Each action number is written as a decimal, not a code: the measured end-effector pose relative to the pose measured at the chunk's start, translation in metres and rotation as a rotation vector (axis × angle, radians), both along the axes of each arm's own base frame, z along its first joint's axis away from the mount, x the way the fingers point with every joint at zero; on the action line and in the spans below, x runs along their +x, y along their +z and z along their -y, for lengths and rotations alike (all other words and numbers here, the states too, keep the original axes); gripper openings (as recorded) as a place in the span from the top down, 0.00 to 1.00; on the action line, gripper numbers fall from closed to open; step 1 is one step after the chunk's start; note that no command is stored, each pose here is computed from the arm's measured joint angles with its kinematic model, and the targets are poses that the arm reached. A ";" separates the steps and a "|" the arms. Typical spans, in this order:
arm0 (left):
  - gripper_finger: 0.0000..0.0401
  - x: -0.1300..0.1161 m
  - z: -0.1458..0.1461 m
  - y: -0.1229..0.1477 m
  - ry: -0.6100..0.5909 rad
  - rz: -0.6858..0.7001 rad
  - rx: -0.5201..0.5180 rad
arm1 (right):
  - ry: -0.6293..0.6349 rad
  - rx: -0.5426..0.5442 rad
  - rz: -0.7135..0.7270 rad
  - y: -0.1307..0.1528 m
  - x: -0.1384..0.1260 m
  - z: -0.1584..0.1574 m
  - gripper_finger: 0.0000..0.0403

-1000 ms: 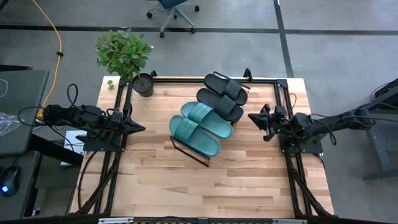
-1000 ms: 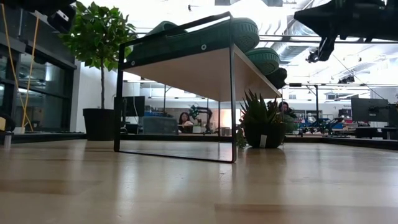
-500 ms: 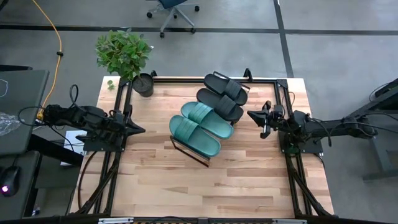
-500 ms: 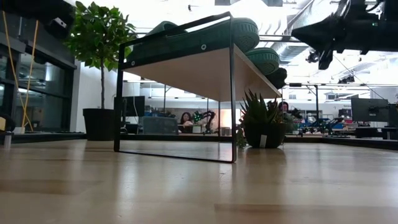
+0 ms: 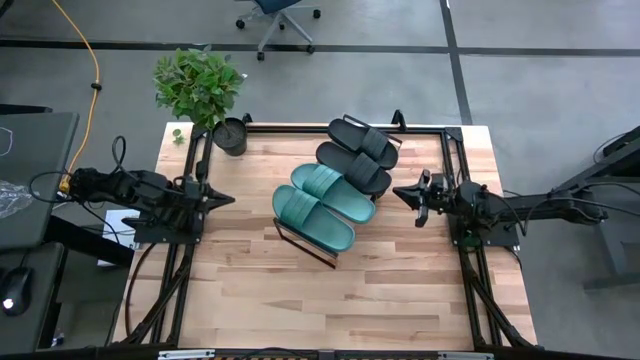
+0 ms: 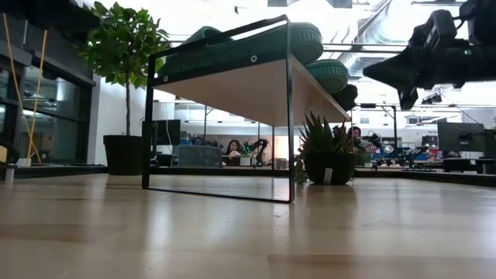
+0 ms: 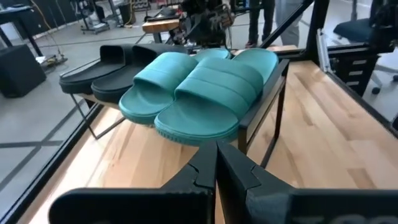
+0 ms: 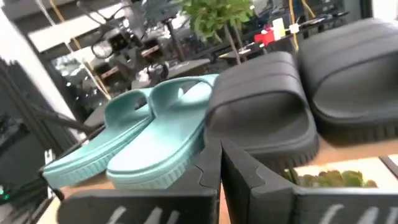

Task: Pick and place slides into the shelf
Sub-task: Return to Home Position

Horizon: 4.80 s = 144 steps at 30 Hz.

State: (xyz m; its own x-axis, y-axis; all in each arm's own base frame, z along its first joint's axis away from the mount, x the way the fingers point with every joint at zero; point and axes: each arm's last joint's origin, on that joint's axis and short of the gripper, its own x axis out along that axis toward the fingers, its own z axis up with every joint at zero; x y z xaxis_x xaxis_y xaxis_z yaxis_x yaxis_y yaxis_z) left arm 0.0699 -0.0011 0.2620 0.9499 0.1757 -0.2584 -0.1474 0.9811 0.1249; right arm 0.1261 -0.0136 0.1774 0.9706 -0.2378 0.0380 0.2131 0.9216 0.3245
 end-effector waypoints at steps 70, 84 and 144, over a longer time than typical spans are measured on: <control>1.00 0.028 0.008 -0.093 -0.164 0.267 0.175 | 0.077 0.293 -0.330 -0.042 -0.006 -0.004 1.00; 1.00 0.028 0.008 -0.093 -0.171 0.263 0.205 | 0.075 0.291 -0.346 -0.043 -0.006 -0.004 1.00; 1.00 0.028 0.008 -0.093 -0.171 0.264 0.205 | 0.075 0.292 -0.346 -0.043 -0.006 -0.004 1.00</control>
State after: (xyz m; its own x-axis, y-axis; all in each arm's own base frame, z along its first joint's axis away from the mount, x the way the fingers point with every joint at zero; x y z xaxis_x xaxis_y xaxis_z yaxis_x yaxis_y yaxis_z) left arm 0.0982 -0.0092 0.1687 0.9992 0.0309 0.0234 -0.0365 0.9530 0.3006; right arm 0.1196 -0.0097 0.1339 0.9295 -0.1190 -0.3491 0.2906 0.8193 0.4943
